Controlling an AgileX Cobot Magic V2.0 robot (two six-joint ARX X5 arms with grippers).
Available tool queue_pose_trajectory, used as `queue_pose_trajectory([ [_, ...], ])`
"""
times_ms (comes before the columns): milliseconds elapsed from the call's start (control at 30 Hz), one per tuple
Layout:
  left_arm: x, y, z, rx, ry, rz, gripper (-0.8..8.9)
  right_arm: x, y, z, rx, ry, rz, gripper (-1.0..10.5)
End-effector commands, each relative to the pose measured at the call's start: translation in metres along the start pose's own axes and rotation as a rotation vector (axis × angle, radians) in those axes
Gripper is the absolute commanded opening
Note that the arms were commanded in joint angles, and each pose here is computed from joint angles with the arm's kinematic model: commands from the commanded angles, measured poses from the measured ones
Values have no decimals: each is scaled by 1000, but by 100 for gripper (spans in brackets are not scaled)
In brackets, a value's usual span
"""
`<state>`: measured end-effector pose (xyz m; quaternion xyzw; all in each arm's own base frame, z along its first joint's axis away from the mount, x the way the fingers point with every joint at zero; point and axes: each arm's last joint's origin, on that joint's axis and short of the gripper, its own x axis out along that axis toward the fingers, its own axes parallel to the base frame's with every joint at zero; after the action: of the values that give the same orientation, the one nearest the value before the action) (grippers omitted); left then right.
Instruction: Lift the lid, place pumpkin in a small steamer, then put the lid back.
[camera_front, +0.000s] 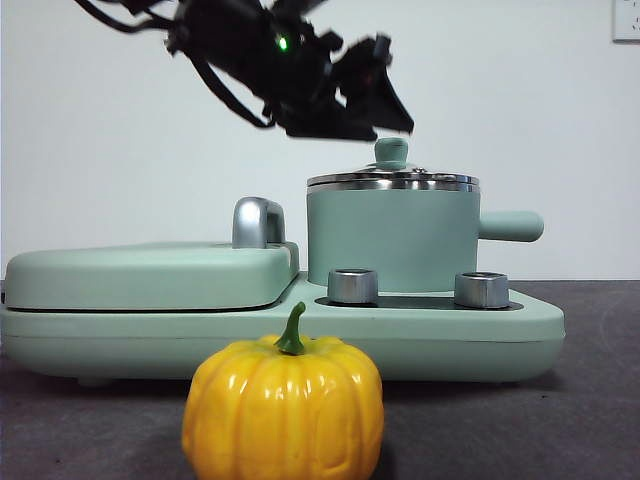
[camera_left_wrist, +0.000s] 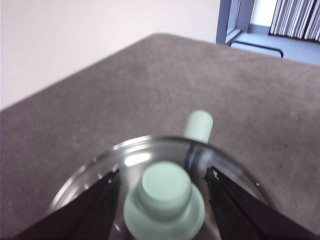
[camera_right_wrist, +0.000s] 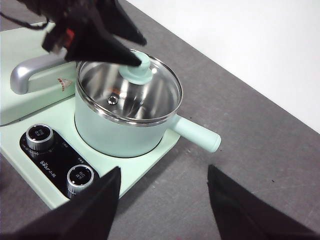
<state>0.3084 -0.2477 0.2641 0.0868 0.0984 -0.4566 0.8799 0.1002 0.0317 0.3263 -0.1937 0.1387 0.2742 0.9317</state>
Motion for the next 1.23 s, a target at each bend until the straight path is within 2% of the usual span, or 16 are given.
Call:
queue_pose_trajectory([
  [33, 10, -2, -1, 0, -3, -8, 279, -2, -1, 6, 3, -24, -4, 276],
  [267, 15, -2, -7, -5, 14, -11, 279, -2, -1, 6, 6, -24, -4, 276],
  [533, 15, -1, -2, 10, -40, -4, 276, -2, -1, 6, 6, -23, -4, 276],
  [1000, 15, -1, -3, -15, -22, -6, 274, -2, -1, 6, 6, -23, -4, 276],
  [1133, 15, -1, -5, -24, -8, -8, 260, -2, -1, 6, 6, -23, -4, 276],
  [1233, 15, -2, -5, -26, -2, -9, 214, -2, -1, 6, 6, -23, -4, 276],
])
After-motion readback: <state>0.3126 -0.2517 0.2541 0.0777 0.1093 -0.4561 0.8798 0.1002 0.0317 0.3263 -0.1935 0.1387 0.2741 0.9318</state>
